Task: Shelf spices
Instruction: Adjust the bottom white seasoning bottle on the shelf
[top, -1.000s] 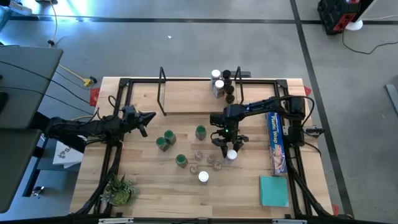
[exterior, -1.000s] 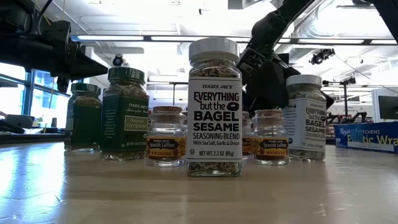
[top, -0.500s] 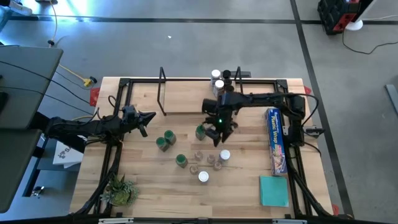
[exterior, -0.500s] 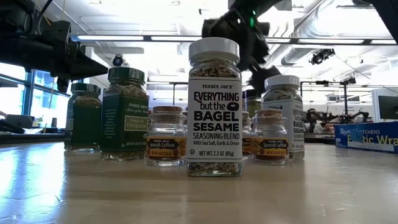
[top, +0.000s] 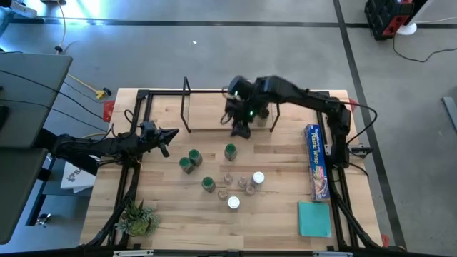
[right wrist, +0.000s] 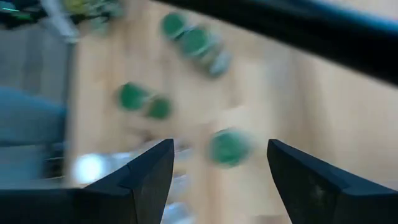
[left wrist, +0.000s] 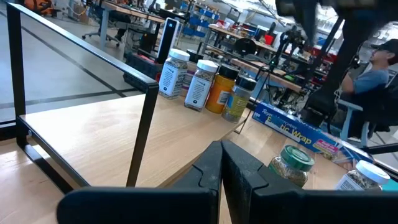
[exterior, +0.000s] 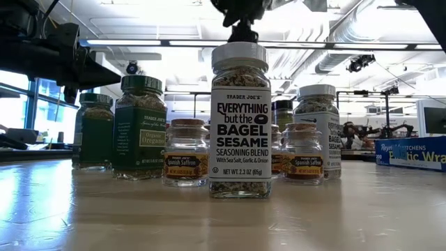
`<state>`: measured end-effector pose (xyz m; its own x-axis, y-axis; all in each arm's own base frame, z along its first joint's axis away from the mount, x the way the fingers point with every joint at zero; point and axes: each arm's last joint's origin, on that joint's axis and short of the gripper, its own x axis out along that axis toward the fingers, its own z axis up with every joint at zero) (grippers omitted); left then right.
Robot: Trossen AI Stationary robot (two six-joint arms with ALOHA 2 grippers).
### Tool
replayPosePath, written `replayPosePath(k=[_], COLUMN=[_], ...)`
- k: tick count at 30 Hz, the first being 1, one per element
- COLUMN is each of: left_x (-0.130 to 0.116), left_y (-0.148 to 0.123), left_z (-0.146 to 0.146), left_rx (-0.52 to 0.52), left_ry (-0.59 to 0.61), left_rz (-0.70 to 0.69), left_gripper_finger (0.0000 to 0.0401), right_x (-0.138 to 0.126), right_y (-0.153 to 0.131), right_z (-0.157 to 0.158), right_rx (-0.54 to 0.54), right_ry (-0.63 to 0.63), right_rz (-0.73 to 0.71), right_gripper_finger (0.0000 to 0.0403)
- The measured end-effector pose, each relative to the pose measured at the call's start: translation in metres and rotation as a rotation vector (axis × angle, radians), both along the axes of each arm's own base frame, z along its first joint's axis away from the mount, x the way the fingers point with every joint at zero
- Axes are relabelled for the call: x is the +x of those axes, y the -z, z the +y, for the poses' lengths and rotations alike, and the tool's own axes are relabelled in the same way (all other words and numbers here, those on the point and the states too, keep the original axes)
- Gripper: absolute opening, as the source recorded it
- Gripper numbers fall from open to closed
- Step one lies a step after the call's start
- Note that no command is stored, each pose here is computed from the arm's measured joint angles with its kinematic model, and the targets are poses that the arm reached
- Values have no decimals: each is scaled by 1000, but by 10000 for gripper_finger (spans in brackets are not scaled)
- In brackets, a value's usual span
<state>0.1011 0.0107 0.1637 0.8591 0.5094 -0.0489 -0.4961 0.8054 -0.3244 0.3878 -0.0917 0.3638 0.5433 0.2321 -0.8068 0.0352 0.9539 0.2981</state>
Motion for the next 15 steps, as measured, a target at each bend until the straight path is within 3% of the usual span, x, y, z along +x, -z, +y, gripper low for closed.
replayPosePath(k=[5,8,11,15], left_x=[0,0,0,0], left_y=[0,0,0,0], left_z=[0,0,0,0], left_rx=[0,0,0,0], left_ry=[-1,0,-1,0], left_rz=[0,0,0,0], left_gripper_finger=[5,5,5,5], right_x=[-12,-19,-27,-35], right_y=[-26,-29,-26,-16], right_z=[-28,-48,-68,-90], right_rx=[-302,-420,-477,-430], right_ry=[-93,-166,-203,-202], right_rz=[-80,-97,-92,-92], right_gripper_finger=[252,252,252,252])
